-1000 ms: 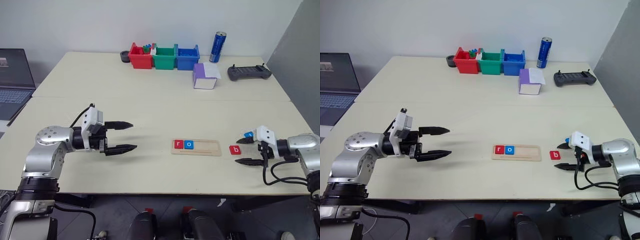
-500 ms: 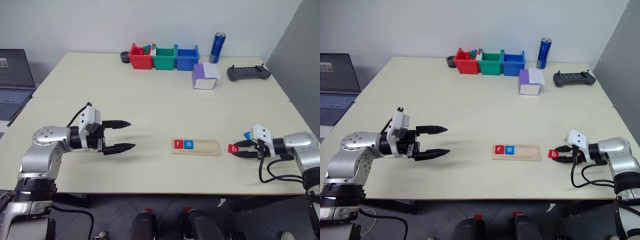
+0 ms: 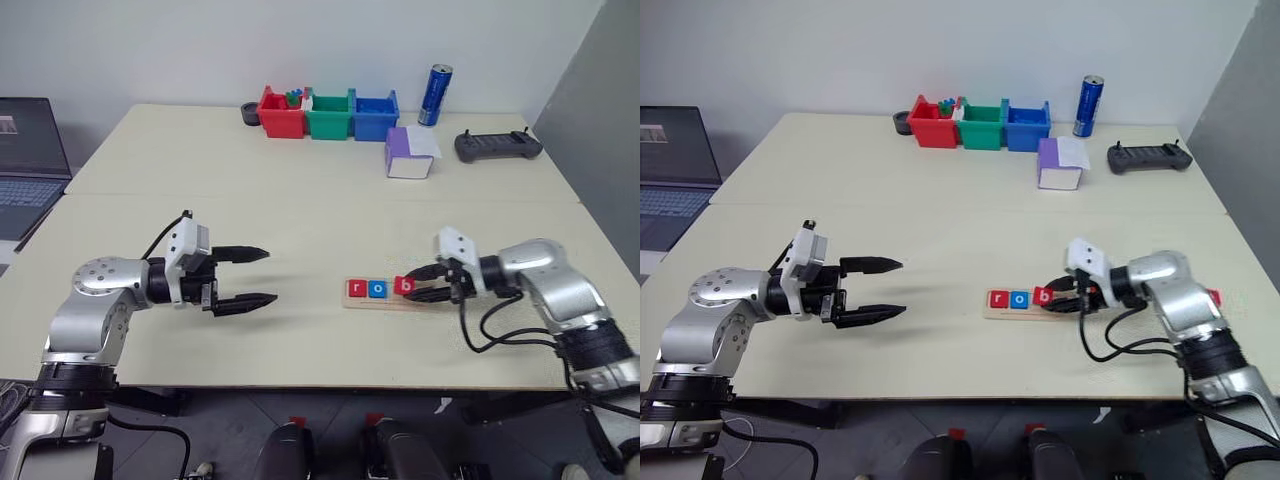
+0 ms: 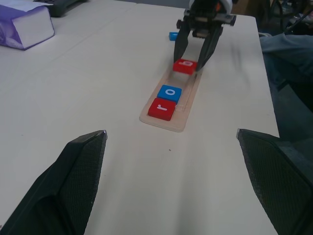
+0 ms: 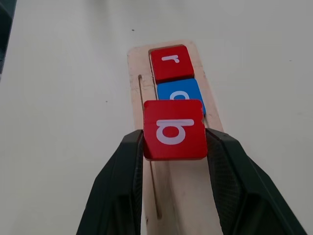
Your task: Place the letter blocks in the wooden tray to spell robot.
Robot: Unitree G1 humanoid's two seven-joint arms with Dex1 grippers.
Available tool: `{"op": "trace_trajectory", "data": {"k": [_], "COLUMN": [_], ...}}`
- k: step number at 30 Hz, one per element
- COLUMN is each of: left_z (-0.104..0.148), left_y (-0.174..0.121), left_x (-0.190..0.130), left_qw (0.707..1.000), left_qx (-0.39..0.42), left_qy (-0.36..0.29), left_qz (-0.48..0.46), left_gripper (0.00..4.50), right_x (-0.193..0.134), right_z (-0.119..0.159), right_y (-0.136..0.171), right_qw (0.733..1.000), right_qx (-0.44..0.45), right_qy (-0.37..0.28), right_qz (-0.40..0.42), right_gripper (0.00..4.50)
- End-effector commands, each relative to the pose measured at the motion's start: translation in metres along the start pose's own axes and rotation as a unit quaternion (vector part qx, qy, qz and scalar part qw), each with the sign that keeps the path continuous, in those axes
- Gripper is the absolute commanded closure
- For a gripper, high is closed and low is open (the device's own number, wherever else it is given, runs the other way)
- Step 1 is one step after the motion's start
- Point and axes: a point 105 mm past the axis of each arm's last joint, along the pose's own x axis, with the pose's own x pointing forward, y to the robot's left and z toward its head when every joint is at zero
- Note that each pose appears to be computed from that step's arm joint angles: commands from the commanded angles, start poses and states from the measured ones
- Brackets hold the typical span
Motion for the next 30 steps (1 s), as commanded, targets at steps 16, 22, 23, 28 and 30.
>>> {"op": "trace_trajectory", "data": {"k": [16, 22, 23, 28, 30], "left_z": [0.005, 0.004, 0.004, 0.004, 0.004], "left_y": [-0.011, -0.011, -0.011, -0.010, -0.010], "left_x": [-0.003, -0.002, -0.002, -0.004, -0.004], "left_qw": [1.000, 1.000, 1.000, 1.000, 1.000], "left_qx": [0.015, 0.016, 0.016, 0.015, 0.015], "left_qy": [-0.008, -0.008, -0.008, -0.009, -0.009], "left_qz": [0.000, 0.000, 0.000, 0.006, 0.007], "left_gripper": [0.00, 0.00, 0.00, 0.00, 0.00], "right_x": [-0.011, -0.006, -0.005, 0.001, 0.003], "right_z": [0.007, -0.002, -0.002, 0.001, 0.002], "right_y": [-0.013, -0.012, -0.012, -0.010, -0.009], "right_qw": [0.999, 0.999, 0.999, 0.998, 0.998], "right_qx": [-0.048, -0.045, -0.045, -0.050, -0.052], "right_qy": [0.009, 0.025, 0.024, 0.024, 0.026], "right_qz": [0.003, 0.009, 0.011, 0.021, 0.026], "right_gripper": [3.04, 3.04, 3.04, 3.04, 3.04]}}
